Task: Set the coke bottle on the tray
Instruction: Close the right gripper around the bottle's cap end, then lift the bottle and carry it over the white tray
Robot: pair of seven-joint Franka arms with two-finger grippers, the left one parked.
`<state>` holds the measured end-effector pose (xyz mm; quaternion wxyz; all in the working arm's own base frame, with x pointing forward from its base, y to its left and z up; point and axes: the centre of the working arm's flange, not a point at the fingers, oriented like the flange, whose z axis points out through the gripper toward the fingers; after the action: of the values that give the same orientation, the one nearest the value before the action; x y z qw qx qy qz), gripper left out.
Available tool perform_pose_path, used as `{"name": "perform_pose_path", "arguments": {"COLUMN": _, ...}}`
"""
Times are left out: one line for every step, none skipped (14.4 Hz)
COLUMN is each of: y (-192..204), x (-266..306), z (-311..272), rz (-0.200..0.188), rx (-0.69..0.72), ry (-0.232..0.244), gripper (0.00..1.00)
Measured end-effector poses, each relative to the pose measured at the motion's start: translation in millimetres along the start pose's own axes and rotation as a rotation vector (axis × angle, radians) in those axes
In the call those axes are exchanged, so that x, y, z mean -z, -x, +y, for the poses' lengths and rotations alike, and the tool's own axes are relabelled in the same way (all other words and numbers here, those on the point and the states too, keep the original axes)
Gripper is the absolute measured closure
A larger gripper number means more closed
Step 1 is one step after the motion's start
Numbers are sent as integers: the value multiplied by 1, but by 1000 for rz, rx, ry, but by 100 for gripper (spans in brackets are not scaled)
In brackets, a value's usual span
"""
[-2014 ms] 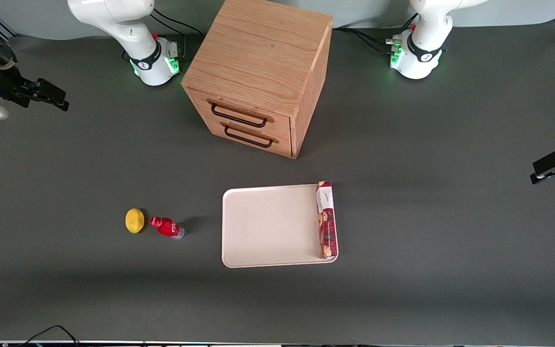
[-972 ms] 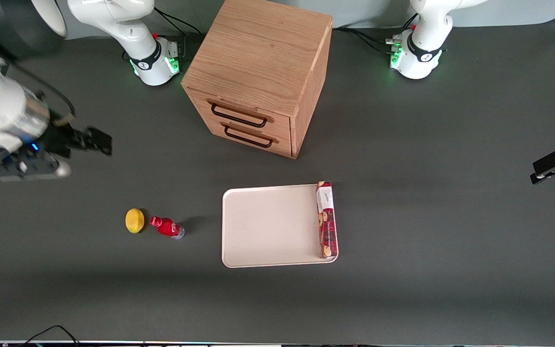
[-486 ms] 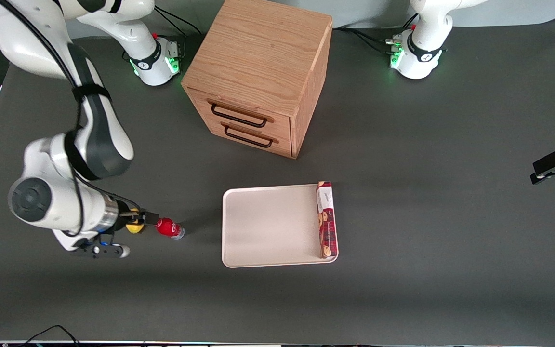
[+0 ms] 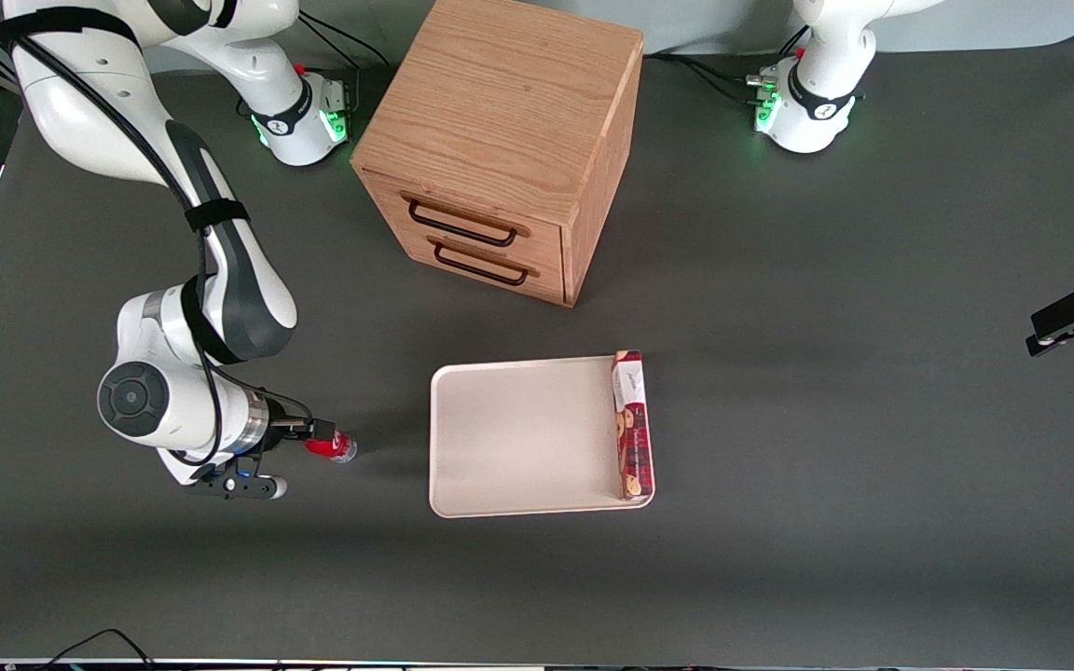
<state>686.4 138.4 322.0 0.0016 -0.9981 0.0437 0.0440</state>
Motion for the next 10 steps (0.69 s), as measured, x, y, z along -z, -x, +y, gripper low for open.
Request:
{"name": "perform_pose_path", "arguments": {"y": 0, "x": 1, "z": 0, "rz": 2, "rx": 0, "ry": 0, "gripper": 22}}
{"name": "perform_pose_path", "arguments": {"y": 0, "x": 2, "z": -1, "rz": 3, "rx": 1, "ry": -1, "gripper": 32}}
{"name": "perform_pose_path", "arguments": {"y": 1, "x": 3, "z": -3, "rz": 4, "rx": 4, "ry": -2, "gripper": 42}}
{"name": "perform_pose_path", "arguments": {"y": 2, "x": 4, "z": -5, "rz": 4, "rx": 8, "ry": -2, "gripper": 55}}
{"name": "perform_pose_path", "arguments": {"y": 3, "x": 4, "z": -8, "rz": 5, "rx": 13, "ry": -2, "gripper": 65}}
{"name": "perform_pose_path", "arguments": {"y": 4, "x": 4, "z": -11, "rz": 5, "rx": 17, "ry": -2, "gripper": 69}}
{"name": "perform_pose_path", "arguments": {"y": 4, "x": 4, "z": -13, "rz": 5, "rx": 19, "ry": -2, "gripper": 69}}
{"name": "perform_pose_path", "arguments": {"y": 5, "x": 5, "z": -14, "rz": 6, "rx": 21, "ry": -2, "gripper": 69}}
{"name": "perform_pose_path", "arguments": {"y": 5, "x": 9, "z": -14, "rz": 6, "rx": 22, "ry": -2, "gripper": 69}}
{"name": "perform_pose_path", "arguments": {"y": 7, "x": 18, "z": -14, "rz": -2, "rx": 25, "ry": 0, "gripper": 69}}
